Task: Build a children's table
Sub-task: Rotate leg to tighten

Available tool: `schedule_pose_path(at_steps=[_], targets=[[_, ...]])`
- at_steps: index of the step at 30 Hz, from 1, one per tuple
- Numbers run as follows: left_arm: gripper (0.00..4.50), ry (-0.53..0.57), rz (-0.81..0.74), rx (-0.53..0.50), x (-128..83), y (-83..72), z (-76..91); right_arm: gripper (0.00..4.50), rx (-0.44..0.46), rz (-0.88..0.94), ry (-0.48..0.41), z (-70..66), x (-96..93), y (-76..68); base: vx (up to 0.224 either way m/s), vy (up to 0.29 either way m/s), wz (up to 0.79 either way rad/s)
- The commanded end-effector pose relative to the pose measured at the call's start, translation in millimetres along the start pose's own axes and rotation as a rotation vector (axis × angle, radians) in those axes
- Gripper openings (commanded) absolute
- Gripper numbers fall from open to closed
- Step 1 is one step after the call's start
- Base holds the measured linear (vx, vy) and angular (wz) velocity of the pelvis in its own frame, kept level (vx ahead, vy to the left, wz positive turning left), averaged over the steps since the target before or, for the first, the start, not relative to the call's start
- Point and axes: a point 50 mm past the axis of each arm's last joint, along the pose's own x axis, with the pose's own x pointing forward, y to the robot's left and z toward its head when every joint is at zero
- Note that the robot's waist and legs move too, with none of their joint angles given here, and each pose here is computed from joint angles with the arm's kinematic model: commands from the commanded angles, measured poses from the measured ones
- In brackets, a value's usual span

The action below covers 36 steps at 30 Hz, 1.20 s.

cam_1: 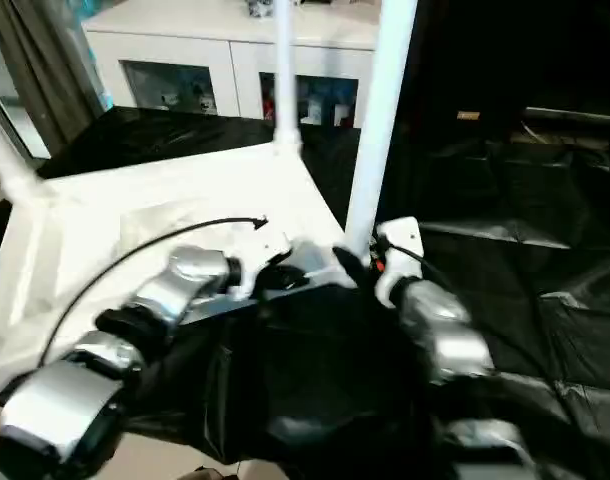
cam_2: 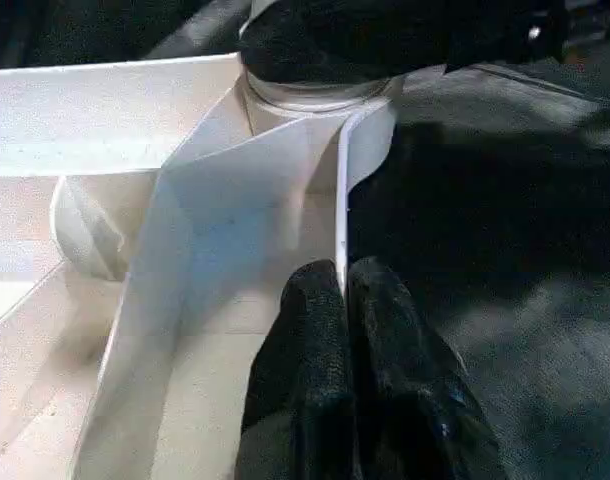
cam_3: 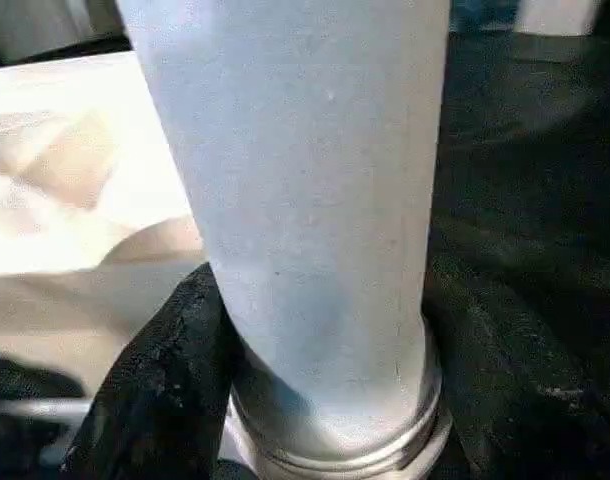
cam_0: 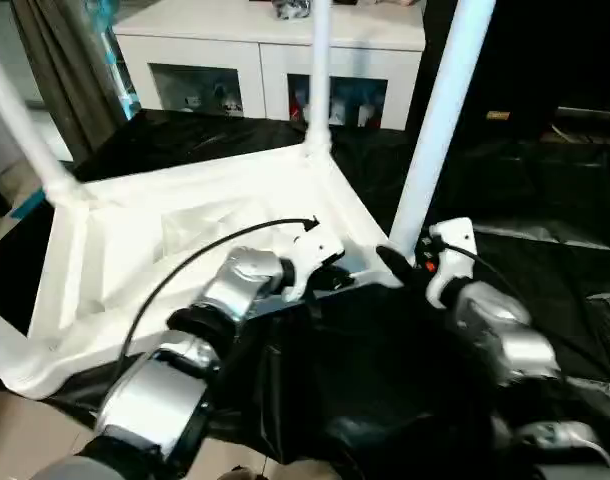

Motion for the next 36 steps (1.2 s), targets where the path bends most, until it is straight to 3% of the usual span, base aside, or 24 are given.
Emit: schedule_pose_path(at_steps=[1,2,4,7,10,11,13,20,26,31,36], targets=[[0.00,-0.058,0.072,0.021,7.1,2.8,21.7,2.83,-0.008,0.147,0.118,-29.4,6.2,36.9,0.000,0.000,0.00],[0.00,-0.061,0.069,0.023,7.6,2.3,22.2,3.18,-0.005,0.162,0.104,-27.4,7.3,39.3,0.000,0.000,0.00],[0.00,-0.068,0.044,0.030,7.2,1.3,22.9,3.25,0.008,0.200,0.076,-21.7,8.7,41.5,0.000,0.000,0.00],[0.00,-0.076,-0.005,0.047,2.1,2.1,21.1,3.66,-0.046,0.260,0.059,-14.9,6.1,36.6,0.000,0.000,0.00],[0.00,-0.074,-0.030,0.052,-1.8,3.5,18.2,3.66,-0.069,0.304,0.059,-13.1,3.1,33.0,0.000,0.000,0.00],[0.00,-0.099,-0.095,0.063,-9.7,4.2,15.1,3.66,-0.129,0.381,0.070,-10.7,-3.8,24.4,0.000,0.000,0.00],[0.00,-0.121,-0.179,0.060,-21.1,4.7,9.7,3.66,-0.166,0.470,0.078,-4.2,-14.5,10.7,0.000,0.000,0.00],[0.00,-0.088,-0.321,0.070,-45.6,5.9,-7.4,3.66,-0.202,0.598,0.083,9.6,-33.9,-11.0,0.038,-0.012,0.00],[0.00,-0.047,-0.444,0.034,-65.5,5.2,-18.5,3.66,-0.251,0.675,0.077,17.8,-41.3,-16.0,0.000,0.000,0.00],[0.00,-0.033,-0.492,0.016,-73.0,3.3,-20.6,3.66,-0.226,0.749,0.095,18.0,-44.2,-14.1,0.000,0.000,0.00],[0.00,-0.026,-0.519,0.008,-75.5,1.3,-20.6,3.30,-0.186,0.819,0.106,17.8,-47.0,-9.6,0.000,0.000,0.00]])
